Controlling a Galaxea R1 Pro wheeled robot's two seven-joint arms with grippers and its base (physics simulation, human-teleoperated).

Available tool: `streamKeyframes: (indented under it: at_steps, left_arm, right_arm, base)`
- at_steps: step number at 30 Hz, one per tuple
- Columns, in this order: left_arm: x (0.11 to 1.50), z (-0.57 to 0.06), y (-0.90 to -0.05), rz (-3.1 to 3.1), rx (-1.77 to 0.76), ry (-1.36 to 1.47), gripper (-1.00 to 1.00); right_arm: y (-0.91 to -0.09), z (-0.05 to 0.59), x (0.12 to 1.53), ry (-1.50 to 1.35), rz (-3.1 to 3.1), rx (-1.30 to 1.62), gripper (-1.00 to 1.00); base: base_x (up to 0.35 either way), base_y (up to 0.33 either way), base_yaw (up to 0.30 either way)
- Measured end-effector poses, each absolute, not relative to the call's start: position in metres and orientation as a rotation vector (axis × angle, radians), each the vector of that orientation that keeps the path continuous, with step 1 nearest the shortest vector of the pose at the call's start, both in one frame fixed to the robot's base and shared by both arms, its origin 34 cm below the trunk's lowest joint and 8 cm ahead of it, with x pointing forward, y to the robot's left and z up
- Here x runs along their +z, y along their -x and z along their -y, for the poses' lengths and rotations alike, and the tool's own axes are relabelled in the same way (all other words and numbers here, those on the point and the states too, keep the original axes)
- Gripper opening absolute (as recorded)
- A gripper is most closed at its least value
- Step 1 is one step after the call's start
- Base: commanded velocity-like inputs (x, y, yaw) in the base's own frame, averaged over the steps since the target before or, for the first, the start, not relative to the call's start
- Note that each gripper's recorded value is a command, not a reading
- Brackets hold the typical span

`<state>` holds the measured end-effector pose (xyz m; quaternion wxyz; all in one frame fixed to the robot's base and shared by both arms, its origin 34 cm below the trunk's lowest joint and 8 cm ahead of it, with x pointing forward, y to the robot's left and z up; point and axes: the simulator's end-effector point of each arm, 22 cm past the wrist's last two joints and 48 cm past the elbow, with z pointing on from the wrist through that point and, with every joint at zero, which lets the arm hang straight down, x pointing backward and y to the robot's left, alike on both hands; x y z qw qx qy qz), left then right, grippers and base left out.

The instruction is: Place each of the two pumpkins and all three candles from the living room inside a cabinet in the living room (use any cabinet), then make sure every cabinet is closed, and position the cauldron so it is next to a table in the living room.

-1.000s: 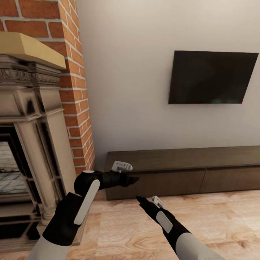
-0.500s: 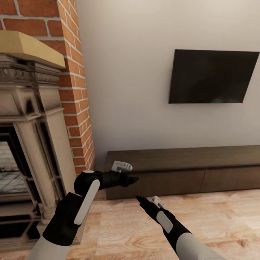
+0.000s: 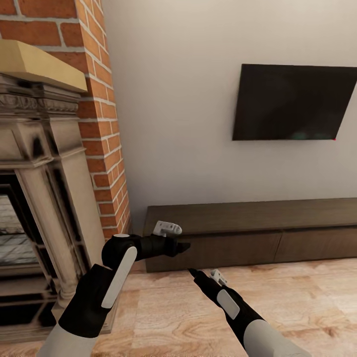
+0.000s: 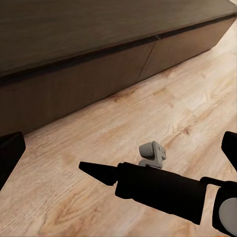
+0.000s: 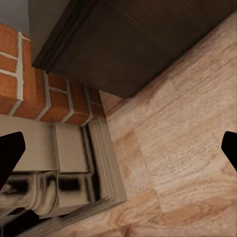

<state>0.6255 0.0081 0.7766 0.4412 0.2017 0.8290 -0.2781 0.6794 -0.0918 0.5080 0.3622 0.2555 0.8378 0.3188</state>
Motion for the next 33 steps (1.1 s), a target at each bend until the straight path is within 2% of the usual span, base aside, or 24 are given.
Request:
streamKeyframes:
  at_steps: [33]
  left_arm:
    - [0.748,-0.008,-0.633,-2.108,-0.713,-0.488,1.00]
  right_arm:
    - [-0.665,0.099,0.466,-0.706,-2.233,0.798,1.00]
  base:
    - [0.000,0.000,0.000]
